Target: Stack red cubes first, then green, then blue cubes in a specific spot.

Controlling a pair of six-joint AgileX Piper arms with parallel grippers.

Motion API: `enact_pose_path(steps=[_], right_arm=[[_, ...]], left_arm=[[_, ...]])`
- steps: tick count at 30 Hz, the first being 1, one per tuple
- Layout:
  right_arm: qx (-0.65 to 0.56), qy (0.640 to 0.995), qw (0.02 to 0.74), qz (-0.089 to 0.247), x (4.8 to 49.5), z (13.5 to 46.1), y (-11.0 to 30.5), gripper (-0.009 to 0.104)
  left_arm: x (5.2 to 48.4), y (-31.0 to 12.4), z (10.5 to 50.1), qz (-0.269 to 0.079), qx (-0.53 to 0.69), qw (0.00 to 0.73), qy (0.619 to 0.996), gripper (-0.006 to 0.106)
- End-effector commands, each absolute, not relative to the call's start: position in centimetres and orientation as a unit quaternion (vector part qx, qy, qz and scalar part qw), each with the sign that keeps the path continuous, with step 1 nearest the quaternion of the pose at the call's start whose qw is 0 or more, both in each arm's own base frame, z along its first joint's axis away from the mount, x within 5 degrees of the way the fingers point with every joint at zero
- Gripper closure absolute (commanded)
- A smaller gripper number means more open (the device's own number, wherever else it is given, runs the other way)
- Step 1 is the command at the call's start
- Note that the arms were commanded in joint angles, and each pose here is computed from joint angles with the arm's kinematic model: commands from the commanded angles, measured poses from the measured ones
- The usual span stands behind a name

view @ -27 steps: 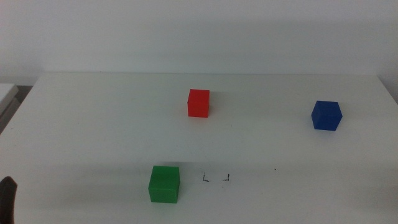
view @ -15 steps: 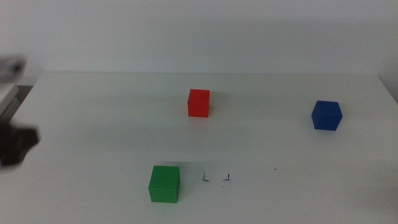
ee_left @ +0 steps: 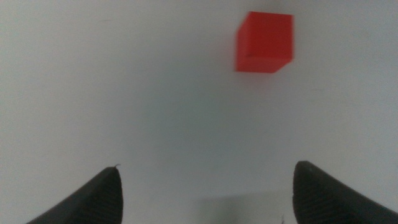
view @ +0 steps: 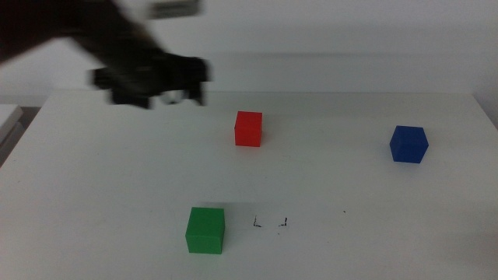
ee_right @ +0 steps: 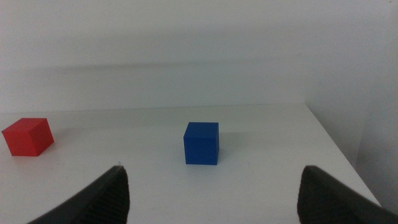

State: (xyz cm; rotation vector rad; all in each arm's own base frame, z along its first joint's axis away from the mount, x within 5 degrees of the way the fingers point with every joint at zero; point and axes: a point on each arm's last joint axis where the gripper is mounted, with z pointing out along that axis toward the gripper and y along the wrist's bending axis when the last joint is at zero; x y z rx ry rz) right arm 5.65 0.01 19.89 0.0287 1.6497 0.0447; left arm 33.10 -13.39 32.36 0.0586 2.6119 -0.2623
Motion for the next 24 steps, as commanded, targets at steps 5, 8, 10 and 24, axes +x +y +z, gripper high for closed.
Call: enact_pose_path(steps=[5, 8, 10, 24], right_arm=[[0.01, 0.731, 0.682, 0.018, 5.6, 19.9, 0.0, 0.002], [0.01, 0.731, 0.682, 0.018, 5.6, 19.9, 0.0, 0.002], [0.01, 0.731, 0.682, 0.018, 5.6, 19.9, 0.0, 0.002], [0.01, 0.731, 0.682, 0.018, 5.6, 19.9, 0.0, 0.002]], left_arm=[[38.9, -19.5, 29.5, -0.077, 0.086, 0.239, 0.964, 0.007], [40.9, -21.6, 27.3, -0.065, 0.093, 0.212, 0.971, 0.007], [42.0, -22.4, 26.3, -0.059, 0.097, 0.212, 0.971, 0.007], [46.2, -24.6, 20.4, -0.077, 0.092, 0.245, 0.962, 0.007]])
